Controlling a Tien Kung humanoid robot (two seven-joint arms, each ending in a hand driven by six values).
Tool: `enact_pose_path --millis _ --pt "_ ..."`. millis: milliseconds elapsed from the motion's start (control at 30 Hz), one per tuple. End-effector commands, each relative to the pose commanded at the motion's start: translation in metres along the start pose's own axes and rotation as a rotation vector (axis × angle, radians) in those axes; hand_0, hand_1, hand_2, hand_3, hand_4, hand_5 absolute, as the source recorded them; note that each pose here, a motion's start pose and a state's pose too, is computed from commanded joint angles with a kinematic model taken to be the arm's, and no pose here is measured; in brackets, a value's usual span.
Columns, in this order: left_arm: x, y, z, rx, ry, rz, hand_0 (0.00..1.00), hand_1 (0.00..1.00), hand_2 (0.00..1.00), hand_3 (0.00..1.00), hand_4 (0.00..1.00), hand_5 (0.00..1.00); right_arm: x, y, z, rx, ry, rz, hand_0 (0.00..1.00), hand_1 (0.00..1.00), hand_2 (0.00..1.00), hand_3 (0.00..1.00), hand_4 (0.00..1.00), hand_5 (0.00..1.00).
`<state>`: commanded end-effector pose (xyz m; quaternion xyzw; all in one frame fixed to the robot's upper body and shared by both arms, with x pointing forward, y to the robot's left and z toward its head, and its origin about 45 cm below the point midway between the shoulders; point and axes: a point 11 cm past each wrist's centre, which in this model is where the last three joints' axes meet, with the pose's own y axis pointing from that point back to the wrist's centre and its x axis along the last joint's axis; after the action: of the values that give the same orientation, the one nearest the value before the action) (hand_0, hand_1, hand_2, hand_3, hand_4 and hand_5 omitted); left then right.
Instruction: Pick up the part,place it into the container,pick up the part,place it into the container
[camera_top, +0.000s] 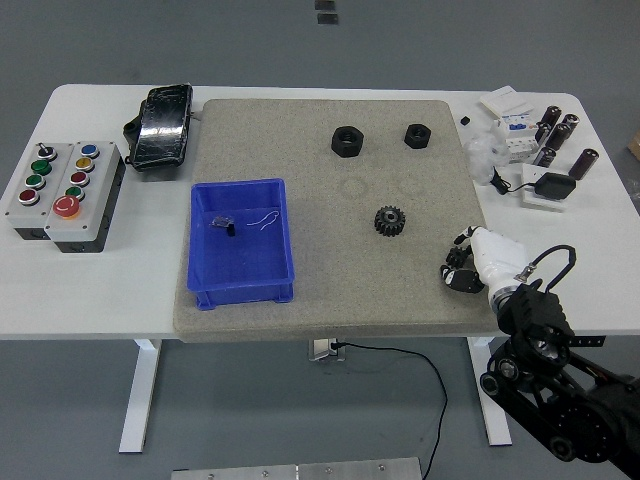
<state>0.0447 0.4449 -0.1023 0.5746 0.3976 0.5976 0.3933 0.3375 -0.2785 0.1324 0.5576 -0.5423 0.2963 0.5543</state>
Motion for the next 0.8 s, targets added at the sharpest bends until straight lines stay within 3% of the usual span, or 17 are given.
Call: enact_pose_path --millis 33,200,233,600,800 --pt "0.000 0.000 0.000 0.000 0.000 0.000 0.663 0.629 0.574 0.615 0.693 0.362 0.000 0.000 0.000 0.000 -0.001 0.002 0.236 0.420 0.509 0.609 0.567 0.223" --pt "0.000 0.000 0.000 0.001 0.000 0.000 0.663 0.629 0.574 0.615 0.693 0.362 -0.001 0.000 0.001 -0.002 -0.005 0.012 0.236 0.420 0.509 0.609 0.567 0.223" --pt "0.000 0.000 0.000 0.000 0.000 0.000 0.663 0.629 0.573 0.615 0.692 0.361 -0.001 0.000 0.001 -0.002 -0.005 0.014 0.231 0.416 0.495 0.534 0.543 0.215" --pt "-0.001 0.000 0.000 -0.001 0.002 -0.001 0.663 0.628 0.573 0.614 0.691 0.360 0.001 0.000 -0.001 0.004 -0.020 0.037 0.227 0.417 0.489 0.492 0.529 0.209" --pt "-0.001 0.000 -0.002 0.006 0.003 -0.001 0.663 0.628 0.573 0.614 0.690 0.358 0.015 0.000 -0.026 0.063 -0.113 0.062 0.224 0.418 0.491 0.486 0.515 0.208"
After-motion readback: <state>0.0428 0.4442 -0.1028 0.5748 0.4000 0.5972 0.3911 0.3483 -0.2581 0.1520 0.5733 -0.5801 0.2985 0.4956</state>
